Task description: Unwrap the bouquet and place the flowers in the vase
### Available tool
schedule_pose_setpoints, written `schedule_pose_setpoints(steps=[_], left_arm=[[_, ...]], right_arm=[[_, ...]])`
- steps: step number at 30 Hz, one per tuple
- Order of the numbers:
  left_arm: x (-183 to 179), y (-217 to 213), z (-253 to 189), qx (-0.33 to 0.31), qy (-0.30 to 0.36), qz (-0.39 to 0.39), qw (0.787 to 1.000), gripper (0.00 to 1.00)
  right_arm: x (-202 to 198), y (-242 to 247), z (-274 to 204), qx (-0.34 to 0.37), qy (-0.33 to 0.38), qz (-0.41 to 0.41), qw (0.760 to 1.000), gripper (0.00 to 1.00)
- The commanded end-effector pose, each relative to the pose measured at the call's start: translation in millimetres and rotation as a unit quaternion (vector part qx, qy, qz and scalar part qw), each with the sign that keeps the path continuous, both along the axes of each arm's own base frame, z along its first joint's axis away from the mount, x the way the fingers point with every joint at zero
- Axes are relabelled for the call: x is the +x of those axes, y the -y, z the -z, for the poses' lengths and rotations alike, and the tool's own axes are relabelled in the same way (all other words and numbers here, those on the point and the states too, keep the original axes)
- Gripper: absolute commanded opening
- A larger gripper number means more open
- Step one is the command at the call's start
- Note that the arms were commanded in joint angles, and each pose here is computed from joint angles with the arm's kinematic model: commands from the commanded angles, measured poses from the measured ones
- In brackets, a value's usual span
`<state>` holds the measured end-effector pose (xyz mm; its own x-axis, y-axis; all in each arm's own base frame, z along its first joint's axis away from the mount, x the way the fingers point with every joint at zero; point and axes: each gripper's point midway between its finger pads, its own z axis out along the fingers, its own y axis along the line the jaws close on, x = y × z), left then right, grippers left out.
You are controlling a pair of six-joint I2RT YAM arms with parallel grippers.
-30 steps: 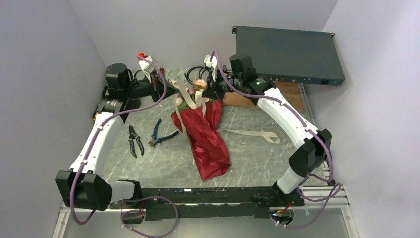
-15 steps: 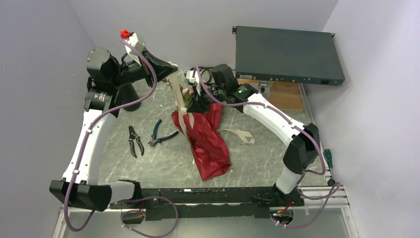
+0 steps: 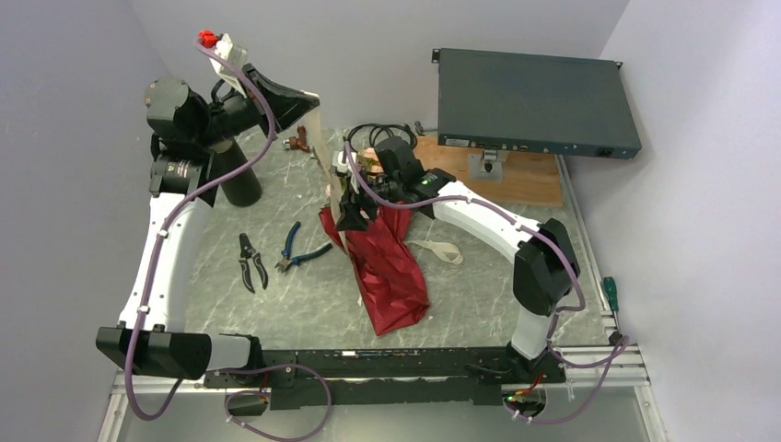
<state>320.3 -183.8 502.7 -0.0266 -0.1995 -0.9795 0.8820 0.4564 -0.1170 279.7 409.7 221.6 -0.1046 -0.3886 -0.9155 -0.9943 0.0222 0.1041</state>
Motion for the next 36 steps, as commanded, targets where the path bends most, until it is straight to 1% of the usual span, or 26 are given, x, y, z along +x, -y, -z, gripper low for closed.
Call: schedule_pose_setpoints(steps=[1,2,3,5,6,7,8,12,16,18,19,24,27,30,32,36], left_arm=[[-7,-9,-40,-0.024,0.043,-0.018,0.999,0.00],[-5,-11,-41,-0.027,0.043,-0.022,0.998,0.00],[-4,-13,-43,-0.028,0.041,-0.027,0.998,0.00],[0,-18,-41,-0.029,0.034,-0.037,0.998,0.00],[2,-20,-36,-0.025,0.028,-0.043,0.998,0.00],[5,-23,-30,-0.022,0.019,-0.051,0.998,0.00],[8,-25,-24,-0.019,0.014,-0.058,0.998,0.00],[21,-38,24,0.003,-0.047,-0.093,0.995,0.00],[36,-55,80,0.042,-0.127,-0.146,0.980,0.00],[33,-56,100,0.060,-0.142,-0.145,0.977,0.00],[32,-64,108,0.063,-0.147,-0.153,0.975,0.00],[8,-68,145,0.087,-0.163,-0.136,0.973,0.00],[-9,-67,159,0.101,-0.168,-0.119,0.973,0.00],[-30,-58,165,0.107,-0.165,-0.072,0.978,0.00],[-43,-53,168,0.114,-0.151,-0.041,0.981,0.00],[-51,-49,185,0.118,-0.152,-0.020,0.981,0.00]], right_arm=[[7,-12,5,0.020,0.022,-0.003,1.000,0.53],[8,-13,8,0.018,0.020,-0.001,1.000,0.49],[9,-13,10,0.017,0.018,0.000,1.000,0.42],[9,-14,9,0.018,0.018,-0.001,1.000,0.17],[9,-14,2,0.025,0.022,0.001,0.999,0.02],[9,-14,-6,0.032,0.024,0.003,0.999,0.00],[8,-14,-16,0.041,0.029,0.005,0.999,0.00],[6,-14,-55,0.074,0.044,0.009,0.996,0.00],[4,-14,-95,0.106,0.060,0.012,0.992,0.00],[5,-13,-114,0.119,0.071,0.016,0.990,0.00],[6,-14,-121,0.125,0.076,0.018,0.989,0.00],[16,-11,-168,0.160,0.103,0.036,0.981,0.00],[22,-11,-192,0.178,0.111,0.046,0.977,0.00],[28,-9,-213,0.195,0.122,0.055,0.972,0.00],[31,-9,-224,0.205,0.127,0.059,0.969,0.00],[34,-10,-250,0.229,0.135,0.061,0.962,0.00]])
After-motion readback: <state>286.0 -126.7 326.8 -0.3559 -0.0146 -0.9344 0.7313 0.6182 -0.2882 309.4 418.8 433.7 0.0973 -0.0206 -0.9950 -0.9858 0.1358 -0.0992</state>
